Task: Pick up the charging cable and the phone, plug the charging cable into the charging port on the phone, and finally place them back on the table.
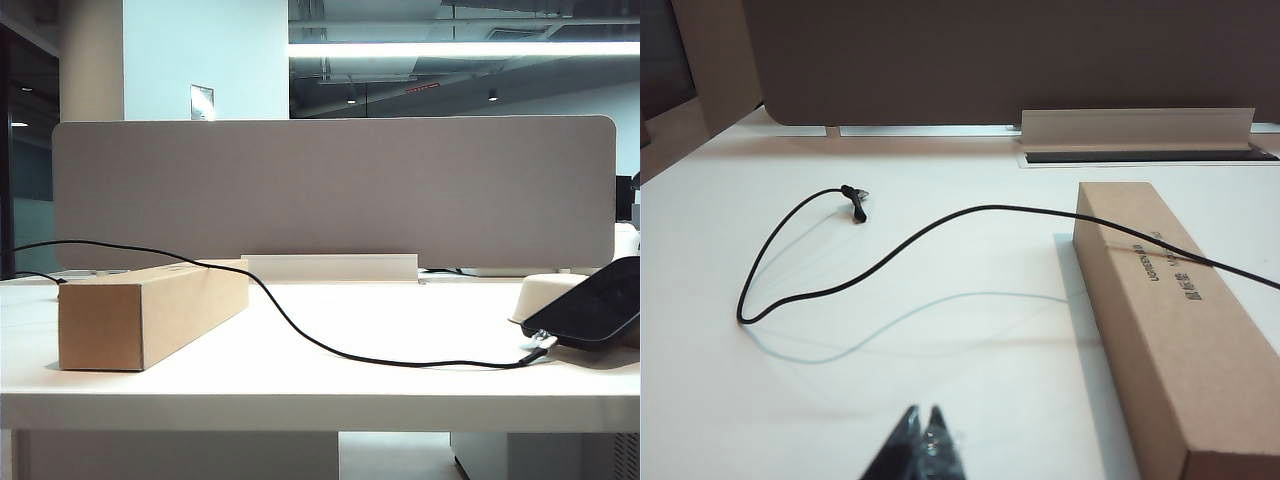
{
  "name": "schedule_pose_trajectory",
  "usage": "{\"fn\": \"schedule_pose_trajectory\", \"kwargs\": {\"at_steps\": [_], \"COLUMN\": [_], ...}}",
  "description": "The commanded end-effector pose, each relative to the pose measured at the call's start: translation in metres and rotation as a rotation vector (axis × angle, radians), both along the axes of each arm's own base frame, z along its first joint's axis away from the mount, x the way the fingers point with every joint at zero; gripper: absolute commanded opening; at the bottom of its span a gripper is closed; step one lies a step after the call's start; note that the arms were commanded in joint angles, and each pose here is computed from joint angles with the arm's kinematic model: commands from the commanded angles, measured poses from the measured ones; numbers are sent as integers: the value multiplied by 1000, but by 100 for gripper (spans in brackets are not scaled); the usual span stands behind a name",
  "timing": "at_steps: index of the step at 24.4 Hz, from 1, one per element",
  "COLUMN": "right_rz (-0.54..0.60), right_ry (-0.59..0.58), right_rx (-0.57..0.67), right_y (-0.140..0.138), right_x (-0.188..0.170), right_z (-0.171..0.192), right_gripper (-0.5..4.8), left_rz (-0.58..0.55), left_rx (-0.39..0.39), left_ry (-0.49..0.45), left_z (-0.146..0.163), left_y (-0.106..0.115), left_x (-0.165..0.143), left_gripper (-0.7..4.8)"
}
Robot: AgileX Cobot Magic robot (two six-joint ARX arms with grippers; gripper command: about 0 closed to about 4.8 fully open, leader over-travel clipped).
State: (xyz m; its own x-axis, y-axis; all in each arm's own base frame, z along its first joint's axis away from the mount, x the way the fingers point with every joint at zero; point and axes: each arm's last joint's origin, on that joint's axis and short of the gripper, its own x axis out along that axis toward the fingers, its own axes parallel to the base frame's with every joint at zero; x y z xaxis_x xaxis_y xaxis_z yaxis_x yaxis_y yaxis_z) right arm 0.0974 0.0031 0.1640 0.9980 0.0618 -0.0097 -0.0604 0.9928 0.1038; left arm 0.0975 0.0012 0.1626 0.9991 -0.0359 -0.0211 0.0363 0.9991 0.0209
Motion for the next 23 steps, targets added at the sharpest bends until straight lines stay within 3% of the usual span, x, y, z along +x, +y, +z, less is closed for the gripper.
{"fn": "schedule_pose_trajectory", "kwargs": {"at_steps": [1,23], "right_rz": [-27,-22], "right_ry": [-17,-7], "right_rx": [-3,-3], "right_y": [-1,-1], "right_x": [0,0], "right_z": [0,-1], "right_gripper": [52,52], "left_rz": [-4,-4], "left_rx": [0,0], "left_ry": [-11,-11], "left_z": [2,2], "left_y": [0,0], "left_x": [0,0], "left_gripper": [-6,-6]}}
